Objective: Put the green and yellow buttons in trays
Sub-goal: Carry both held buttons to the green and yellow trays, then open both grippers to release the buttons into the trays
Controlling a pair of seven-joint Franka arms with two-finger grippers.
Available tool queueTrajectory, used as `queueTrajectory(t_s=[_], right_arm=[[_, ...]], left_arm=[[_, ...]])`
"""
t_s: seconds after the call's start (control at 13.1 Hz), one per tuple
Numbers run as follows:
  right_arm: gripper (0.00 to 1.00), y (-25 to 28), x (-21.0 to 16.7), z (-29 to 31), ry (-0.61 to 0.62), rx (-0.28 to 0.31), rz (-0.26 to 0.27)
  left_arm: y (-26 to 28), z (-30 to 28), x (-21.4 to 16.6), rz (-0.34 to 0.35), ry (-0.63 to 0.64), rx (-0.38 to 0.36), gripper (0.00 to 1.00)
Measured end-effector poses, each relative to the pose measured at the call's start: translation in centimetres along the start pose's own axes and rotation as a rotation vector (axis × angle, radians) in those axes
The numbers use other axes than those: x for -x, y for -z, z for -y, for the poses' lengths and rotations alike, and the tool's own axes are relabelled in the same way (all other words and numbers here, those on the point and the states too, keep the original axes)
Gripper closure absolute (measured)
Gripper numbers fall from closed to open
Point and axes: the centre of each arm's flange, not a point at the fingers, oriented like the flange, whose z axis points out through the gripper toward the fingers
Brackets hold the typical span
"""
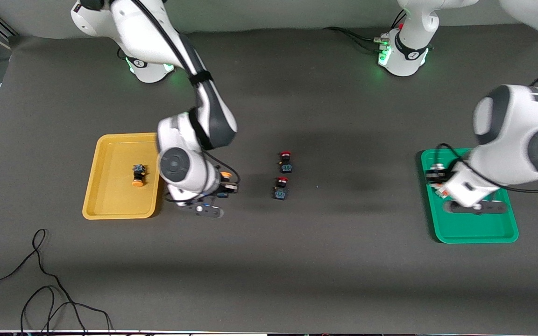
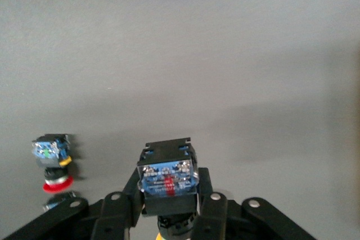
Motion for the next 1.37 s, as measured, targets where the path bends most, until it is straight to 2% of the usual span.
queueTrajectory(t_s=[0.15,0.31,0.53,0.84,1.07,1.3,1.37], right_arm=[[0.59,5.0,-0.4,-4.2,0.054,0.020,0.029],[0.59,8.9,-1.5,-9.2,0.085,0.023,0.034],[0.59,11.7,-3.3,-16.3,0.119,0.015,0.040],[0.59,9.3,-5.6,-25.6,0.217,0.012,0.080],[0.59,6.3,-6.6,-31.0,0.243,0.003,0.090],[0.59,3.1,-7.1,-33.6,0.287,0.023,0.068],[0.59,1.4,-7.2,-34.8,0.299,0.037,0.055]], left_arm=[[-1.4,8.4,0.0,0.017,-0.004,-0.003,0.59],[-3.7,14.9,0.2,0.025,0.012,-0.001,0.59],[-9.5,19.2,-0.3,0.059,0.045,0.024,0.59],[-17.7,19.5,-2.2,0.084,0.043,0.054,0.59],[-21.3,20.2,-2.8,0.080,0.054,0.064,0.57],[-21.7,20.7,-2.8,0.077,0.063,0.066,0.35],[-21.6,20.8,-2.8,0.074,0.064,0.065,0.35]])
